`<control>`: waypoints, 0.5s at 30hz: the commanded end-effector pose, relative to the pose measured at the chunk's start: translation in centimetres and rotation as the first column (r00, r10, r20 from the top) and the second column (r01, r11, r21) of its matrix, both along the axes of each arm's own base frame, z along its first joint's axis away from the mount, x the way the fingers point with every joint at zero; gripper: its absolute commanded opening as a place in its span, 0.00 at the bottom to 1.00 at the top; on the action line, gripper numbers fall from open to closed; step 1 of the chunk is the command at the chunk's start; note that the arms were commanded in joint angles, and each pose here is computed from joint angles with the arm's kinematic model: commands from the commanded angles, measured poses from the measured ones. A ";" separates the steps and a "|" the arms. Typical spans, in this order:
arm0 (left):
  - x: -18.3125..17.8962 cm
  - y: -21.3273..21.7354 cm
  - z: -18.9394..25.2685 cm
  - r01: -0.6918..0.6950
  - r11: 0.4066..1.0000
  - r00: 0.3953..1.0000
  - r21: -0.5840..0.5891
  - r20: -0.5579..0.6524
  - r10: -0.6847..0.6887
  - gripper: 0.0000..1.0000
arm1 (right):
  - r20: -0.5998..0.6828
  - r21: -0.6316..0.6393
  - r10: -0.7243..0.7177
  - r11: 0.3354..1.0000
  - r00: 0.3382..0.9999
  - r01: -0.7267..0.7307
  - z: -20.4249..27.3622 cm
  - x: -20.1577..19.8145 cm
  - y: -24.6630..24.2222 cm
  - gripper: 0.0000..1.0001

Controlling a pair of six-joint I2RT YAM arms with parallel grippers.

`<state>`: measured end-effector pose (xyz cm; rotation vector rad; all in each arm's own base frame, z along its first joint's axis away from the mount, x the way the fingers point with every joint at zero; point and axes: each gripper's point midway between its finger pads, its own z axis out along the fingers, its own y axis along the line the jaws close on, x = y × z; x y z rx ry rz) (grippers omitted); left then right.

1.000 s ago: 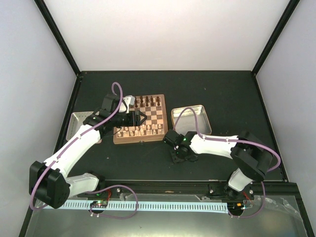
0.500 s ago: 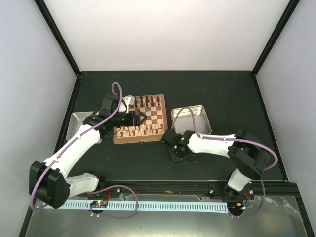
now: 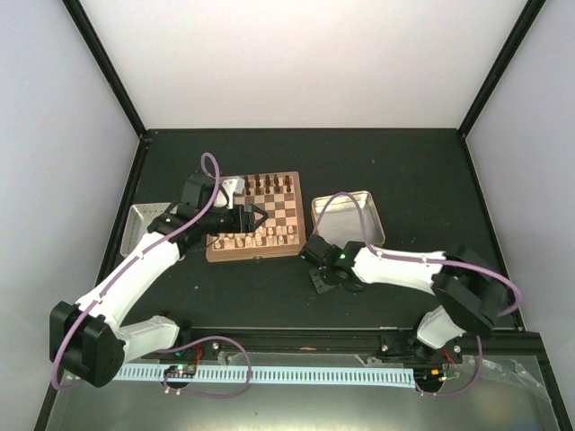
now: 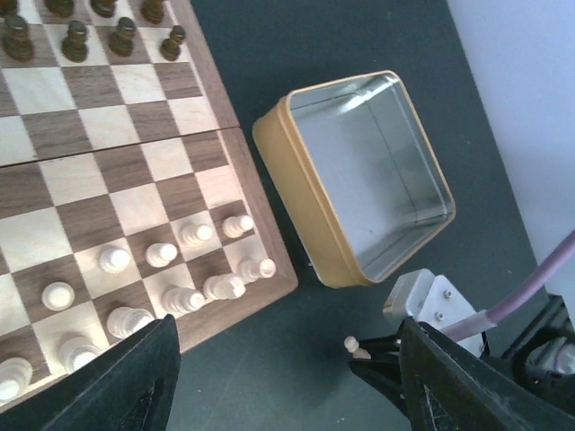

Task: Set up the chess pieces on the board
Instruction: Pick up the chess piece at the center of the board.

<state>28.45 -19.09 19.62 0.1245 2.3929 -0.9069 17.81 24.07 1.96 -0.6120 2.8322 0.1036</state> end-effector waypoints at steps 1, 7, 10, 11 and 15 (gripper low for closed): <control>-1.0 -1.1 2.4 0.087 0.992 0.994 -0.091 0.078 -0.080 0.70 | 0.263 0.225 0.082 0.964 0.961 -0.144 6.1 2.8 3.5 0.11; -4.7 -3.8 5.4 0.345 0.909 0.936 -0.235 0.158 -0.314 0.73 | 0.588 0.457 0.124 0.764 0.799 -0.455 15.6 2.9 7.5 0.11; -6.5 -4.3 6.3 0.432 0.858 0.901 -0.278 0.178 -0.396 0.74 | 0.686 0.445 0.155 0.683 0.711 -0.579 18.8 2.1 8.4 0.11; -7.0 -4.5 6.7 0.456 0.842 0.889 -0.290 0.182 -0.419 0.74 | 0.707 0.435 0.159 0.671 0.690 -0.600 19.6 2.0 8.5 0.11; -8.8 -4.7 7.1 0.520 0.785 0.853 -0.337 0.166 -0.494 0.73 | 0.773 0.398 0.176 0.613 0.609 -0.682 21.8 1.3 8.8 0.11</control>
